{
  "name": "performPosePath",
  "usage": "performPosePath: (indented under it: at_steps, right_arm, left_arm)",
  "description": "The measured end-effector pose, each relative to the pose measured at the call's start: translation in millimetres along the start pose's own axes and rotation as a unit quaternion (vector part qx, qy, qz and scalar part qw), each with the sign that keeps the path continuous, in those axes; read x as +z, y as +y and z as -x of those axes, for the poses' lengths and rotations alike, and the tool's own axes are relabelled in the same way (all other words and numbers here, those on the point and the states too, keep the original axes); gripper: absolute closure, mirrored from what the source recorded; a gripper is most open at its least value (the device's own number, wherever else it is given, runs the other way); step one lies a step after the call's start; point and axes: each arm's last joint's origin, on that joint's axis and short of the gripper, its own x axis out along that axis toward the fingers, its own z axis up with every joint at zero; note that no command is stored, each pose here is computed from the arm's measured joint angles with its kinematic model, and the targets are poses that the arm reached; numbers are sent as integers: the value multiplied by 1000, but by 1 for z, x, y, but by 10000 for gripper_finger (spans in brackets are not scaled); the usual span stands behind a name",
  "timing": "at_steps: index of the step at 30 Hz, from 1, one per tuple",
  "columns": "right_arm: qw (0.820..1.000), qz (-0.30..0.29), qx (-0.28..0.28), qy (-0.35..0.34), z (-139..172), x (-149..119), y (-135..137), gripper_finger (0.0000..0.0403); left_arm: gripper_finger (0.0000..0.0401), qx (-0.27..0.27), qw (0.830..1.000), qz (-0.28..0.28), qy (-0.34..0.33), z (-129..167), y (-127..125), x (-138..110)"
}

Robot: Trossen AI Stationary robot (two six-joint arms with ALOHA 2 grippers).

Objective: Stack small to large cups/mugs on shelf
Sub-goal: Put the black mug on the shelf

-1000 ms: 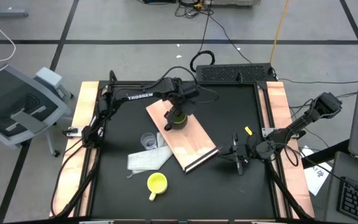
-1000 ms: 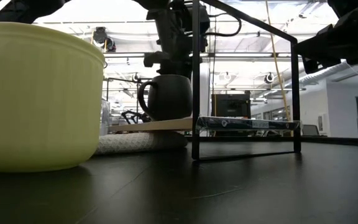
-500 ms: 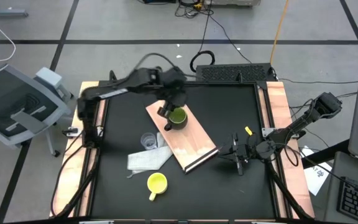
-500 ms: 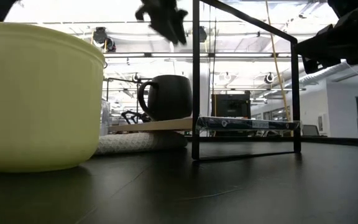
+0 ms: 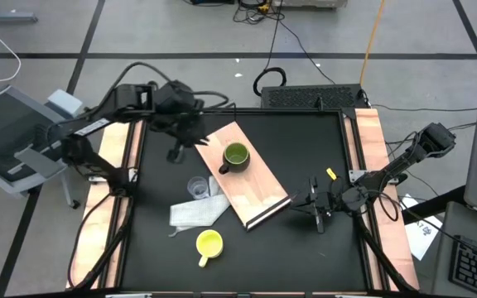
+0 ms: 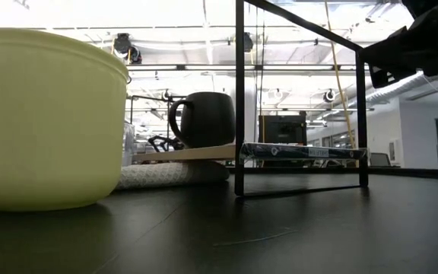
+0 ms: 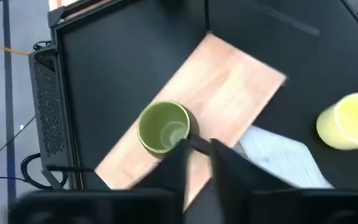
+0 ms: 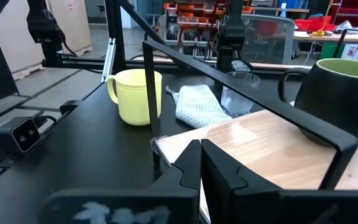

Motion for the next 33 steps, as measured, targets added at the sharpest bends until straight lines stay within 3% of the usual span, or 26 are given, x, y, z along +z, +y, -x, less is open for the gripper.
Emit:
performPosePath:
  at_steps: [2,8,13,20,25,28,33]
  right_arm:
    - [1000,0,0,-1,0,0,0,403]
    - [1000,-4,0,-2,0,0,0,403]
    - [1000,-6,1,-7,0,2,0,403]
    - [1000,-5,1,-8,0,2,0,403]
    - [1000,-6,1,-12,0,3,0,403]
    - [1000,-6,8,-25,0,5,1,403]
    - [996,-15,59,-64,1,14,4,403]
  left_arm:
    - [388,-5,1000,3,9,-2,-6,-10]
    - [398,17,999,38,4,-11,-18,-45]
    - [399,50,993,85,-66,-11,-33,-68]
    - [400,66,960,177,-205,-5,-66,-100]
    - [400,84,932,193,-294,-9,-91,-129]
    - [400,91,920,203,-322,-13,-100,-143]
    - [400,85,919,205,-327,-20,-107,-156]
